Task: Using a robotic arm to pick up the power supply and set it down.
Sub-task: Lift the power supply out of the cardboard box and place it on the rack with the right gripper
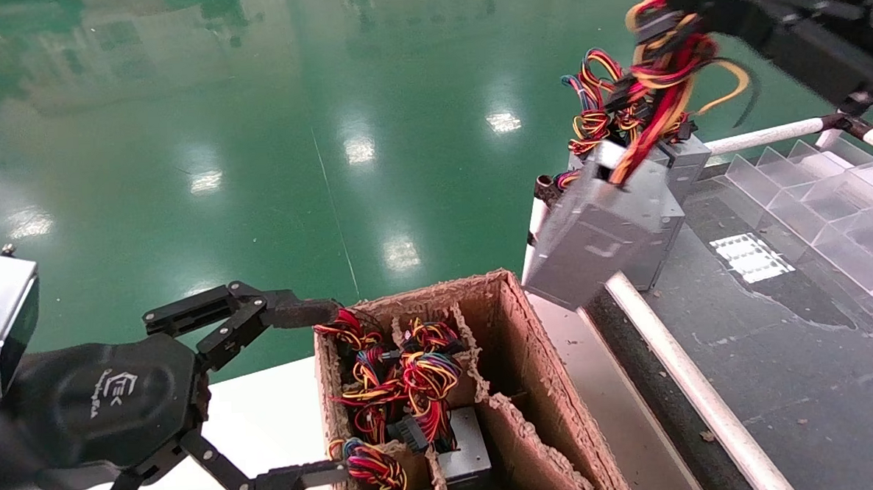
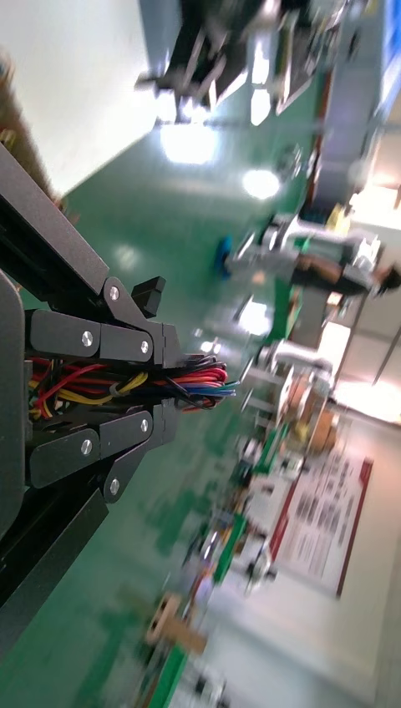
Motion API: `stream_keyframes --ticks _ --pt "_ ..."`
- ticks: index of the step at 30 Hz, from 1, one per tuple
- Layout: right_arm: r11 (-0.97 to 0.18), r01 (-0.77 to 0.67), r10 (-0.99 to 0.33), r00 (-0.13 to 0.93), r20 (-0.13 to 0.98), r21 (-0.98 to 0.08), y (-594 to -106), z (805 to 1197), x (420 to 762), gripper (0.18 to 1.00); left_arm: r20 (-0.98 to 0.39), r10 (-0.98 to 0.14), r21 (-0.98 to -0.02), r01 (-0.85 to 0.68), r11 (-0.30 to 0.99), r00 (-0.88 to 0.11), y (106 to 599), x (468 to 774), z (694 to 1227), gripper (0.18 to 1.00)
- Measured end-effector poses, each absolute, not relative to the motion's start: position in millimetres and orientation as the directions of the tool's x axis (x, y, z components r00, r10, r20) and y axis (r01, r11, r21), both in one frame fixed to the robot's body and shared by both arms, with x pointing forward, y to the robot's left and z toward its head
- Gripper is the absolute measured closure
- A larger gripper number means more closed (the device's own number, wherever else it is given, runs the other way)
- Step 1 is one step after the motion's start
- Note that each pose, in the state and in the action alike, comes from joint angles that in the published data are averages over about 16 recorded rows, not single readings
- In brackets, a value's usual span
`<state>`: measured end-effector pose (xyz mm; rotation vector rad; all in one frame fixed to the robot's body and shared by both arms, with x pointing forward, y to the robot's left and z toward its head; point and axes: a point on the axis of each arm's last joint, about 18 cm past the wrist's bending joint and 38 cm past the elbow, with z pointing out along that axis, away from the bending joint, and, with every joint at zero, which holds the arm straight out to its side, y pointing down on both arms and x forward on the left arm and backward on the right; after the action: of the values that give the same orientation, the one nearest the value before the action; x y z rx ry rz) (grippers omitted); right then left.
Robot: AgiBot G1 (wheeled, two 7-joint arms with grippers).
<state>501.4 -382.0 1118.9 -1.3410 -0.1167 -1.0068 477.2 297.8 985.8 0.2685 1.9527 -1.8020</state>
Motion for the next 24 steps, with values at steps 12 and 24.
stream_keyframes --ticks 12,24 --pt "-0.203 0.582 -0.638 0.531 0.558 -0.787 -452.3 1101.4 498.5 0.936 -0.46 -0.167 -0.887 0.445 0.12 -0.872 297.8 477.2 985.8 0.184" --pt "-0.239 0.49 -0.722 0.487 0.491 -0.838 -499.7 1081.0 503.7 0.936 -0.46 -0.167 -0.887 0.445 0.12 -0.872 297.8 477.2 985.8 0.184"
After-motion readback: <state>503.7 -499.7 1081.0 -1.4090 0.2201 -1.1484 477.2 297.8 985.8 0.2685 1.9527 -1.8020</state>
